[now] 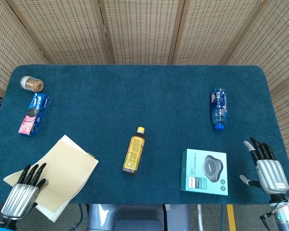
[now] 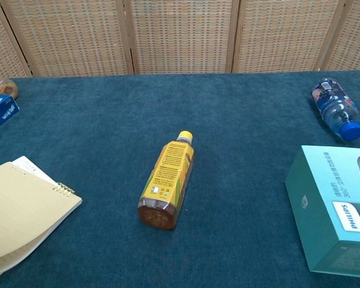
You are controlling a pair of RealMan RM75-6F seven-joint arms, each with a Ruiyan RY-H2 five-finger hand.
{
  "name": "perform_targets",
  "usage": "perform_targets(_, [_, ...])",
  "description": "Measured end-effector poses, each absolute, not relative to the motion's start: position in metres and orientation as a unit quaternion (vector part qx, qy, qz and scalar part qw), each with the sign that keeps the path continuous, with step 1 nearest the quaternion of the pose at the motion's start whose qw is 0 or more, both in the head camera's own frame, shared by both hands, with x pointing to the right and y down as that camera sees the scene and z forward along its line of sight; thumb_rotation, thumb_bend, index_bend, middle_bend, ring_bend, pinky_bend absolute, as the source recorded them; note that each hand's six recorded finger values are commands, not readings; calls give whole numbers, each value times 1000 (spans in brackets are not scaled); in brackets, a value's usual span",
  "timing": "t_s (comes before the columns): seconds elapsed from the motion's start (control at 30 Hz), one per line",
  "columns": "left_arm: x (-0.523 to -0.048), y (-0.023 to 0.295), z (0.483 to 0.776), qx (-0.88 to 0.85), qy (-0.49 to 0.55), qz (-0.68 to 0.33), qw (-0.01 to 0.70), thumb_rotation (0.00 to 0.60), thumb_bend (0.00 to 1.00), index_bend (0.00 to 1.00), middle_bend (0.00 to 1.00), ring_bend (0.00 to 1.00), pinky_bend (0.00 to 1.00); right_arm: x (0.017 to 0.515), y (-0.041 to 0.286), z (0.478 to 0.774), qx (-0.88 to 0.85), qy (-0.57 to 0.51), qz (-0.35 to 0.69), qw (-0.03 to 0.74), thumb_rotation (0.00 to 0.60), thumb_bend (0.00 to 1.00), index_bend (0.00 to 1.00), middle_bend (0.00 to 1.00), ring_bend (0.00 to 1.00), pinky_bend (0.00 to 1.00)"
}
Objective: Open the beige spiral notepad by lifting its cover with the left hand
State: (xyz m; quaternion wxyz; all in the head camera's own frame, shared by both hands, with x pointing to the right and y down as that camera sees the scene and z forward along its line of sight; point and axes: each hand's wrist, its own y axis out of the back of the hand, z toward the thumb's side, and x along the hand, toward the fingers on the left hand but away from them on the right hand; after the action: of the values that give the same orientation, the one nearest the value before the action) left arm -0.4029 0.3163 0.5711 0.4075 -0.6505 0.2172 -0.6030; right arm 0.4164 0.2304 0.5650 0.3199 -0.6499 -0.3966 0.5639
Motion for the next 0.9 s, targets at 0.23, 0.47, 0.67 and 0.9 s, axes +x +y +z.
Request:
perform_targets(0.23, [-390, 290, 569, -642, 241, -582, 436, 600, 728, 825, 0, 0, 0, 416, 230, 565, -650, -397, 563, 320, 600, 0, 0, 0, 0, 0])
perform_targets(0.47, [-370, 254, 570, -630, 266, -557, 471, 600, 727, 825, 0, 0, 0, 416, 230, 565, -651, -397, 563, 319, 600, 0, 0, 0, 0, 0])
perform_targets(0.67, [-353, 225, 579, -625, 270, -545, 489, 600, 726, 825, 0, 0, 0, 417, 229, 564, -650, -400, 561, 319, 600, 0, 0, 0, 0, 0])
perform_targets(0.9, [-336, 191, 588, -614, 289, -534, 504, 600, 722, 825, 0, 0, 0, 418, 228, 562, -650, -404, 558, 321, 600, 0, 0, 0, 0, 0])
